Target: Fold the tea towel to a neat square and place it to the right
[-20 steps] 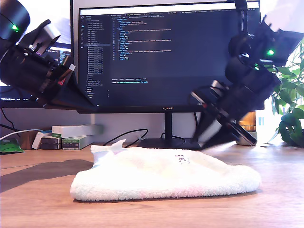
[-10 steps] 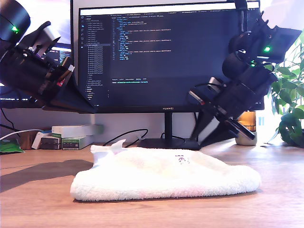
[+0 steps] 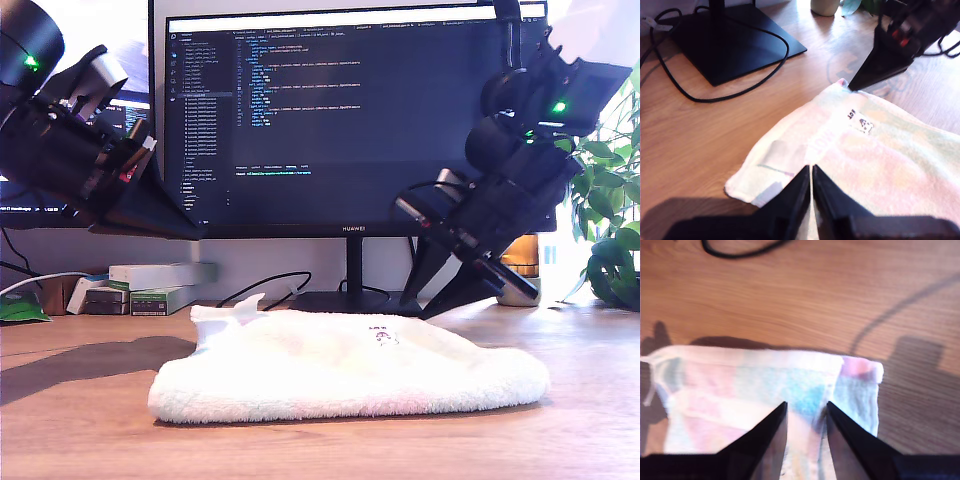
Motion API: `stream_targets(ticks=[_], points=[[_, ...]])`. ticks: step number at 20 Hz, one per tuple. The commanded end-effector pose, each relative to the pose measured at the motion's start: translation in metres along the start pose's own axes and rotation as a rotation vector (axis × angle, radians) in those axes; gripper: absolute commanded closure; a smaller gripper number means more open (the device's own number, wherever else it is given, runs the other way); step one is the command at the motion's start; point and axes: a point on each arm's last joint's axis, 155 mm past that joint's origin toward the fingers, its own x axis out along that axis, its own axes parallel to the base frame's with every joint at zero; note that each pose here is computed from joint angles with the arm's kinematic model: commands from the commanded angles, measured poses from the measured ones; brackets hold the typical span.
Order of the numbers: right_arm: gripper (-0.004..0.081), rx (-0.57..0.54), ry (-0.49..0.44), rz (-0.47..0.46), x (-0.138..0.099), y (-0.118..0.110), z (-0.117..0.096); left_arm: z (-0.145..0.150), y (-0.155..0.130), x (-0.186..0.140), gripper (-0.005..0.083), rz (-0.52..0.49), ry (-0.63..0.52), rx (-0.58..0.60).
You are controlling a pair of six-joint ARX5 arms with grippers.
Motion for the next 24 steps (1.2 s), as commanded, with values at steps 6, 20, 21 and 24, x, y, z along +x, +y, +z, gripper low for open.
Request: stream_targets(ticks=[6,20,21,24], points=[[0.0555,-0.001,0.02,-0.029,0.0114,-0.0082,-0.0065,0.0005,-0.0038,-0.0016,0.079,-0.01,-0.004,0.001],[0.0783,-0.002,0.029,-0.017,0.0111,-0.0026,-0.0069,-0.0075,-0.0043,-0.0017,0.079,-0.012,0.026,0.007],[0.0783,0.0,0.032,-0.018,0.0101,-0.0018,-0.0065,-0.0076,-0.0041,-0.0017,0.079,-0.011,0.027,0.007],[0.0783,0.006,0.041,-0.02,0.0059,0.0017,-0.0038,-0.0084,-0.0037,-0.0017,0.079,-0.01,0.029,0.006]])
